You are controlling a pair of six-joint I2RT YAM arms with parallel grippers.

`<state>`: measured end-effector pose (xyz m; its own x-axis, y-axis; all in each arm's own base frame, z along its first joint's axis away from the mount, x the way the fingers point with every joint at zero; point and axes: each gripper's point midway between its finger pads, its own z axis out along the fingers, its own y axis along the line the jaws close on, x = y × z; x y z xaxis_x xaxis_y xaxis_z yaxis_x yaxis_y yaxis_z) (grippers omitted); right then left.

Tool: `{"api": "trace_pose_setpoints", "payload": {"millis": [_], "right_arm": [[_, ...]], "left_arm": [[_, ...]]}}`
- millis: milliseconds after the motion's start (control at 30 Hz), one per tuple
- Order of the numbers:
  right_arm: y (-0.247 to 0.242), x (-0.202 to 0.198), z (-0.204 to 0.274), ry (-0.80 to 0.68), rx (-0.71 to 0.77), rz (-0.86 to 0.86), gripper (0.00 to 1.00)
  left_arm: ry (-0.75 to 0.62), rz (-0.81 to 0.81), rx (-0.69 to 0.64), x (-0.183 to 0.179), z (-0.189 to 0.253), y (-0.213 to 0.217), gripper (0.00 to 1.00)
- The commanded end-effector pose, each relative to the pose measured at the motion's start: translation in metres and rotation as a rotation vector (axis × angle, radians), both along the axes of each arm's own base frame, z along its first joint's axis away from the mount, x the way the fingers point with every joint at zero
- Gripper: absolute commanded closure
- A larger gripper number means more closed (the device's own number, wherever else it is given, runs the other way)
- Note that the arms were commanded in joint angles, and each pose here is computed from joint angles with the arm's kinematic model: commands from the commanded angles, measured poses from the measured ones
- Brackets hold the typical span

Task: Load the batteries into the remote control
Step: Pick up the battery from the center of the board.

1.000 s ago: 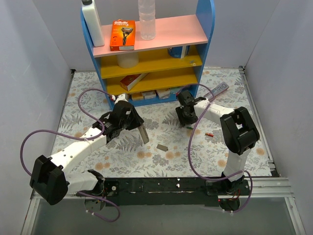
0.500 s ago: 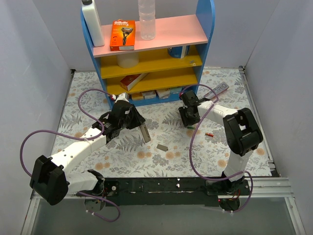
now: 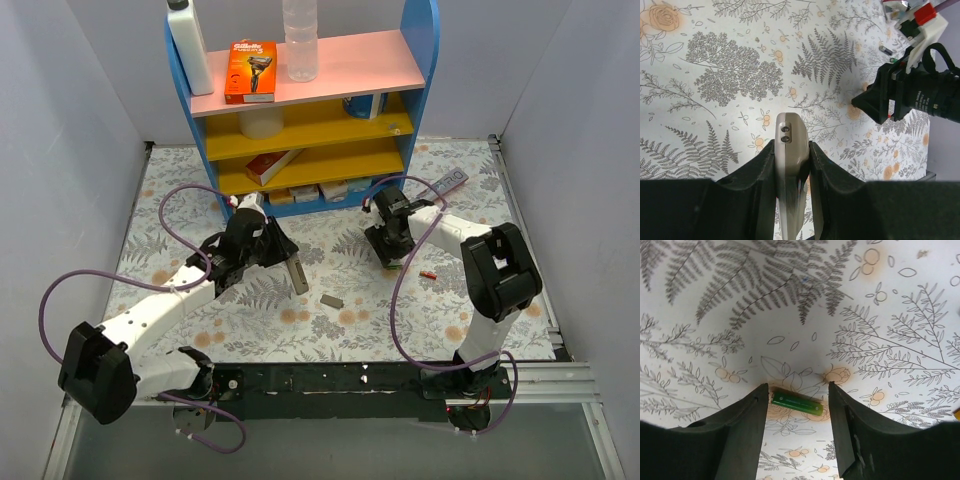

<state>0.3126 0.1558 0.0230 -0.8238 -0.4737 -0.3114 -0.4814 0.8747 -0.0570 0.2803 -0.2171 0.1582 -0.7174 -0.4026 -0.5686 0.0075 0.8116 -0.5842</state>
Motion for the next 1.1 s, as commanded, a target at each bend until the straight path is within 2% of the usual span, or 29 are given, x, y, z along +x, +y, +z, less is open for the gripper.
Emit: {"api": "trace_pose_setpoints", "payload": {"millis": [0, 200, 433, 633, 900, 1067], "right_arm": [[0.002, -0.01, 0.014, 0.002, 0.032, 0.157, 0.43], [0.003, -0.013, 0.024, -0.023, 0.05, 0.209, 0.46], [0.001, -0.009, 0.028, -0.079, 0.032, 0.303, 0.47], [0.003, -0.007, 0.016, -0.034, 0.002, 0.331, 0.51], [0.005, -0.015, 0.007, -0.019, -0.004, 0.365, 0.51], [0.001, -0.014, -0.006, 0.005, -0.049, 0.357, 0.56]], "left_arm": [[-0.112, -0.044, -0.056, 0.001, 0.03, -0.004, 1.0], [-0.19, -0.106, -0.126, -0.008, 0.051, -0.011, 1.0], [-0.2, -0.133, -0.148, -0.013, 0.053, -0.014, 1.0], [-0.222, -0.155, -0.151, -0.014, 0.059, -0.015, 1.0], [-0.264, -0.176, -0.179, -0.021, 0.068, -0.015, 1.0], [-0.314, -0.205, -0.214, -0.024, 0.082, -0.019, 1.0]]}}
